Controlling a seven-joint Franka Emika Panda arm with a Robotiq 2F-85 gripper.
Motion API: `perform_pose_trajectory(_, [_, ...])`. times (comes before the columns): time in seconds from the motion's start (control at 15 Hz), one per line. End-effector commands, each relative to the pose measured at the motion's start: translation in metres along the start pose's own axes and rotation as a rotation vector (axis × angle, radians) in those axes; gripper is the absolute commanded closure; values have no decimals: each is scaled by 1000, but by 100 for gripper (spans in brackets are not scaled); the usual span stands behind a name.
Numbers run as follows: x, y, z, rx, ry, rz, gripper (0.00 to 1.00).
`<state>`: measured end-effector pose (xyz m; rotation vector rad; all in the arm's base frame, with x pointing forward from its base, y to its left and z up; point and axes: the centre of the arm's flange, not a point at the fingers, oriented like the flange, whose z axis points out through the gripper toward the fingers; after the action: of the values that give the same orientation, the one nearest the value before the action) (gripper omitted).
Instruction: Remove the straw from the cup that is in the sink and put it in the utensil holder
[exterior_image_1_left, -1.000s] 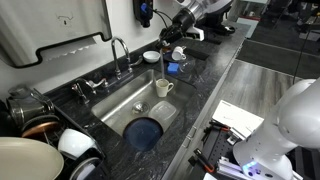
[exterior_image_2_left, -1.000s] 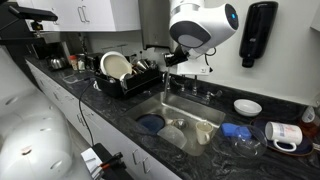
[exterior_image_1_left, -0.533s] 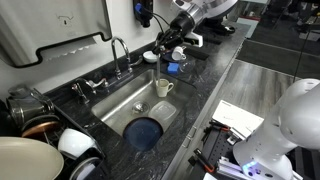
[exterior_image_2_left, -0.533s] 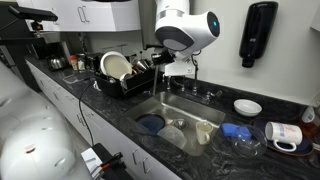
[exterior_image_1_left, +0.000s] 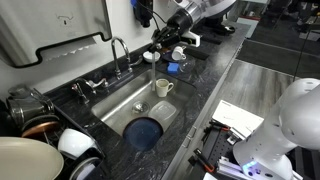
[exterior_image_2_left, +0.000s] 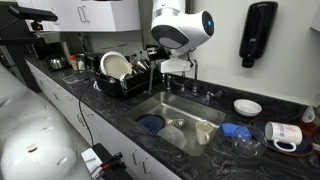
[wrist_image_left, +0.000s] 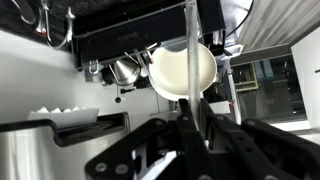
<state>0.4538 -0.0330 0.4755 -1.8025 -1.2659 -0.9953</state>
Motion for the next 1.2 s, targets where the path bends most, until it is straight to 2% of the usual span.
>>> perform_pose_trajectory(0.0, [33,-26,33,64,77,-126,97])
perform_pose_trajectory(0.4, [74,-46,93,148,160,-271,97])
perform_pose_trajectory(0.8, [93,-55,146,240,252,-311,97])
perform_pose_trajectory(1.13, [95,-69,188,333,274,-320,97])
